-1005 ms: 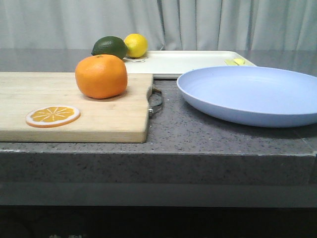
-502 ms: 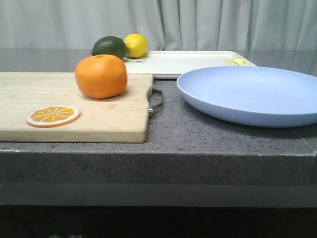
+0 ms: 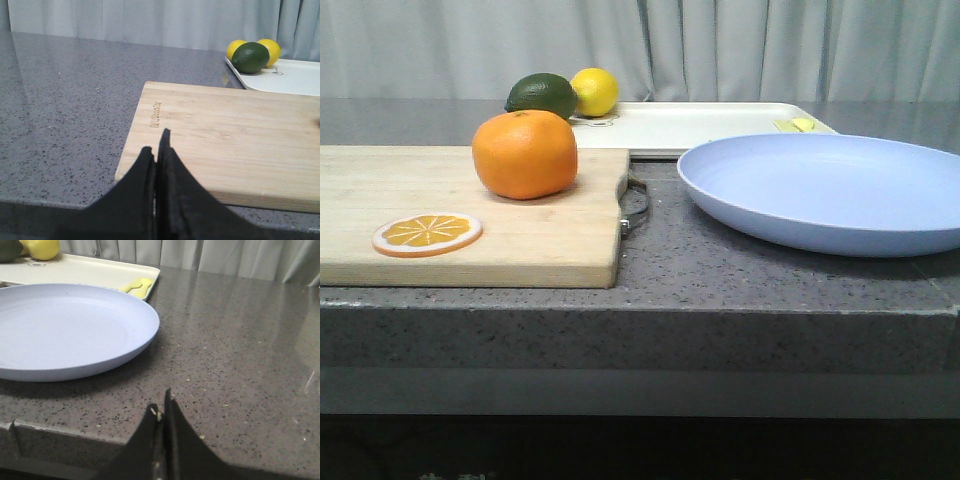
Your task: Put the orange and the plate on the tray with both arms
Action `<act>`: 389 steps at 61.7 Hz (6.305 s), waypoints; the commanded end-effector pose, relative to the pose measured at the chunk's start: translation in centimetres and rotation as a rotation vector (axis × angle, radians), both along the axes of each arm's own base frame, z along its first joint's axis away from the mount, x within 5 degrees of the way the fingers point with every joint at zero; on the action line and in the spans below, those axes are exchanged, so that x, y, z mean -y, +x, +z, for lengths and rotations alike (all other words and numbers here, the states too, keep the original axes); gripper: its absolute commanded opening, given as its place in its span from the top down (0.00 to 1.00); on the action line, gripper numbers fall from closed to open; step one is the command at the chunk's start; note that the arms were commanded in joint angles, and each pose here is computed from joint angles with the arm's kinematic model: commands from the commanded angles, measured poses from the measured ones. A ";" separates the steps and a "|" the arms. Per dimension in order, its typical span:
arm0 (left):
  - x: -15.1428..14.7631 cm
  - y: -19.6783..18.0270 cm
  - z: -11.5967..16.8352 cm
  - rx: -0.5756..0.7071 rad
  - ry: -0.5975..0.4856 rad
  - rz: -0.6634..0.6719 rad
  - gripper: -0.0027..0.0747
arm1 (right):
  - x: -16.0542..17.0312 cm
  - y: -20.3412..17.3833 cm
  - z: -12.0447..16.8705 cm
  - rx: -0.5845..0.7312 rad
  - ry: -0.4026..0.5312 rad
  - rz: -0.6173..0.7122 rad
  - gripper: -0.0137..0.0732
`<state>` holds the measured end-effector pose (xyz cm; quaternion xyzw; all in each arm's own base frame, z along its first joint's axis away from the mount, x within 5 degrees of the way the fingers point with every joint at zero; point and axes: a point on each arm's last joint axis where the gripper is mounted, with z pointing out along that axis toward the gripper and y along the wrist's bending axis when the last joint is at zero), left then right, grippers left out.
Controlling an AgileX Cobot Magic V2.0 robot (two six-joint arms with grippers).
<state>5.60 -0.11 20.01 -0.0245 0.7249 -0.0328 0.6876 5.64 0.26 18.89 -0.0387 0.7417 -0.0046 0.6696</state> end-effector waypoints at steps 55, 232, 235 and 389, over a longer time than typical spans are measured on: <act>-0.1 -1.2 9.9 0.345 -0.025 0.011 0.99 | -0.2 -1.6 11.6 0.276 0.204 0.035 0.97; 21.0 26.8 12.3 -0.994 0.270 -0.599 0.22 | -0.4 6.6 15.5 -0.024 0.052 0.005 0.15; 21.1 26.9 11.9 -1.008 0.274 -0.598 0.22 | -0.4 6.6 15.5 -0.024 0.052 0.005 0.15; 36.2 22.3 17.6 -0.521 0.260 -0.937 0.92 | -0.4 6.6 15.5 -0.026 0.052 0.005 0.15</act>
